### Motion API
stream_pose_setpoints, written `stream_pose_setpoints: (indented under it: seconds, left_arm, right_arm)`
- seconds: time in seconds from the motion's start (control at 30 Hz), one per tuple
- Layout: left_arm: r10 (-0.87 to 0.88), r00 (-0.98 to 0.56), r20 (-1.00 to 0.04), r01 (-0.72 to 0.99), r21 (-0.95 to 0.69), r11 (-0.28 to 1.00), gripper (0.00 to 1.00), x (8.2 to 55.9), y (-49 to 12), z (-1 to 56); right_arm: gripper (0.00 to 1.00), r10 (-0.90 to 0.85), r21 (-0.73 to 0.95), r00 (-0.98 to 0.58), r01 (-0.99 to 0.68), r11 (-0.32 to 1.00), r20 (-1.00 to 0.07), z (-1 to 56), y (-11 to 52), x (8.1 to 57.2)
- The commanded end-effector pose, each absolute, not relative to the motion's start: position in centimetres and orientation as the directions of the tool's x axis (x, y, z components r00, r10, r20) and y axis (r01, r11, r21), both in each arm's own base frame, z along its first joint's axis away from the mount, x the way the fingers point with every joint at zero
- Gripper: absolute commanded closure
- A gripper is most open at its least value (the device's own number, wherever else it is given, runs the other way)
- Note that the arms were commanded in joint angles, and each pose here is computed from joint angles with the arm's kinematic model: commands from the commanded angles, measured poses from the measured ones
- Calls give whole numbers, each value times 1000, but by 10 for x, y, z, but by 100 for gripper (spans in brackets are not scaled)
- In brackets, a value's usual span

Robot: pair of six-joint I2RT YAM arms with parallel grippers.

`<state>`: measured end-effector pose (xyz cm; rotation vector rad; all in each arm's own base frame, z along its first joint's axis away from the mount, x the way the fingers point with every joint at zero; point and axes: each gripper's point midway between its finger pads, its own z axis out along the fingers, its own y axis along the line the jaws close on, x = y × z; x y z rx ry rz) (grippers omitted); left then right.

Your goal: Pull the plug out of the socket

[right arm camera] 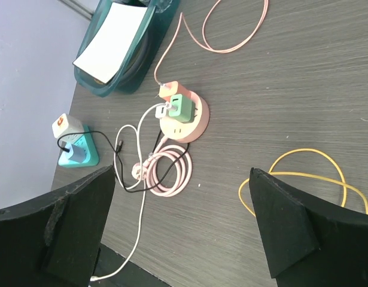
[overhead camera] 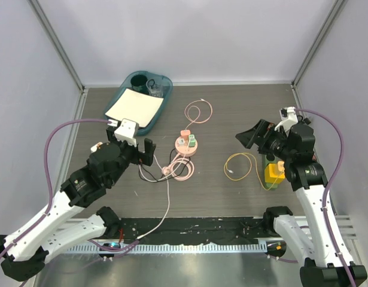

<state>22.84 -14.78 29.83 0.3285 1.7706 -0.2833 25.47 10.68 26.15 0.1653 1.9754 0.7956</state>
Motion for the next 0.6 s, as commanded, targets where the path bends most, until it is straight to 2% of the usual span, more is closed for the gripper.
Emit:
stream_pose_setpoints:
  seconds: [0.0, 0.23, 0.3, 0.4, 0.53, 0.57]
  left_arm:
    - [47, -170, -984, 360, -18, 933, 0, 231, -147, 311]
    - [45, -172, -984, 363, -21, 931, 0, 231, -149, 311]
    - [45, -172, -984, 362, -21, 932, 0, 231, -148, 311]
    - [45, -170, -984, 359, -20, 933, 0, 231, -147, 312]
    - [46, -172, -984, 355, -19, 935, 0, 232, -147, 311]
    - [44, -172, -984, 353, -20, 935, 0, 232, -147, 312]
  right_arm:
    - [0, 423, 556, -465, -194, 808, -778, 282, 97, 257]
    - [0, 446, 544, -441, -120, 830, -779, 298, 84, 254]
    - [0, 490, 553, -397, -53, 832, -776, 305, 73, 255]
    - [0, 557, 553, -309, 108, 826, -771, 304, 45, 254]
    - [0, 512, 406, -300, 350, 844, -805, 282, 0, 255]
    - [2, 488, 327, -328, 439, 837, -809, 267, -15, 256]
